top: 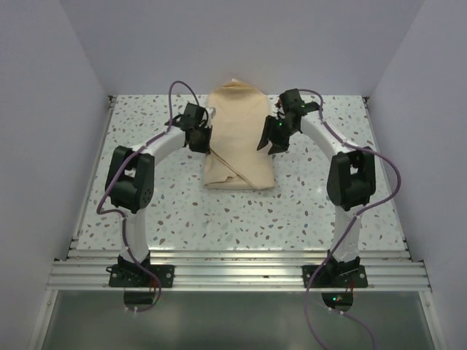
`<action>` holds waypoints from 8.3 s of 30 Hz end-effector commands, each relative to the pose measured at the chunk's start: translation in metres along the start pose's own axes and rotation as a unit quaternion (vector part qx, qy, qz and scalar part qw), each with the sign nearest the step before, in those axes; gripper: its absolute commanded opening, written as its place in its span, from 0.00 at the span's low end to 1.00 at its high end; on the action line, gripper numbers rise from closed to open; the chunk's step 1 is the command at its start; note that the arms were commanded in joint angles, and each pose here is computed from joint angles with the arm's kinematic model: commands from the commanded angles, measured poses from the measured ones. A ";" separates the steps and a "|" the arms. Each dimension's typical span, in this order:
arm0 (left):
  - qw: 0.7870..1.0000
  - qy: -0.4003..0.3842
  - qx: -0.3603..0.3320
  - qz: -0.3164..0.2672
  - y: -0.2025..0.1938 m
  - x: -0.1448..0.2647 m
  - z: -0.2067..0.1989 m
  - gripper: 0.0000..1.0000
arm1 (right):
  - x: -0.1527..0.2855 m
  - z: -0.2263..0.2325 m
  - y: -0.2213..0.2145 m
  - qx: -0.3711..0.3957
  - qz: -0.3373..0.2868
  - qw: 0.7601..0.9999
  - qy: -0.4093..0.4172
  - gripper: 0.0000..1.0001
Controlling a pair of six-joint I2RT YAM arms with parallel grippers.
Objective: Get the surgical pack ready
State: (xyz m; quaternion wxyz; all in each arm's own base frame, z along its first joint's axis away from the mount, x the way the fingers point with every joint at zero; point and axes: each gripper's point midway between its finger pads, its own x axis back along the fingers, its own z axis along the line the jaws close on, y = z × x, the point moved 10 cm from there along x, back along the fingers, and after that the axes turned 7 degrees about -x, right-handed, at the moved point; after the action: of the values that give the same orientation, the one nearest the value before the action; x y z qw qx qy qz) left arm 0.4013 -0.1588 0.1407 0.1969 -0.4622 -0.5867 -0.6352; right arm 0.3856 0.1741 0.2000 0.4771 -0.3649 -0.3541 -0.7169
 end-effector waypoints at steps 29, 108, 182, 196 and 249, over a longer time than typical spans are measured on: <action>1.000 -0.005 -0.007 -0.025 -0.018 0.026 -0.011 0.00 | -0.023 -0.035 -0.066 0.019 0.025 0.996 -0.086 0.42; 0.936 -0.193 0.200 -0.216 0.106 -0.061 0.076 0.00 | -0.078 -0.043 0.174 -0.179 -0.111 0.925 0.317 0.00; 0.937 -0.082 0.233 -0.247 0.130 -0.070 0.125 0.50 | -0.068 -0.058 0.213 -0.173 -0.201 0.913 0.310 0.44; 0.936 -0.115 0.273 -0.192 0.114 -0.110 0.124 0.49 | -0.105 -0.078 0.200 -0.191 -0.166 0.934 0.253 0.47; 0.899 -0.184 0.327 -0.227 0.142 -0.071 0.116 0.00 | -0.089 -0.039 0.199 -0.212 -0.150 0.914 0.313 0.00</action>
State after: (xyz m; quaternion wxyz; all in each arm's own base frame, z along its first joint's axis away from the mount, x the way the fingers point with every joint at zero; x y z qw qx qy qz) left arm 0.5894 -0.1108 0.0810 0.1457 -0.3534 -0.8602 -0.3375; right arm 0.5918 0.1155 0.0745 0.3458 -0.2224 -0.0724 -0.9087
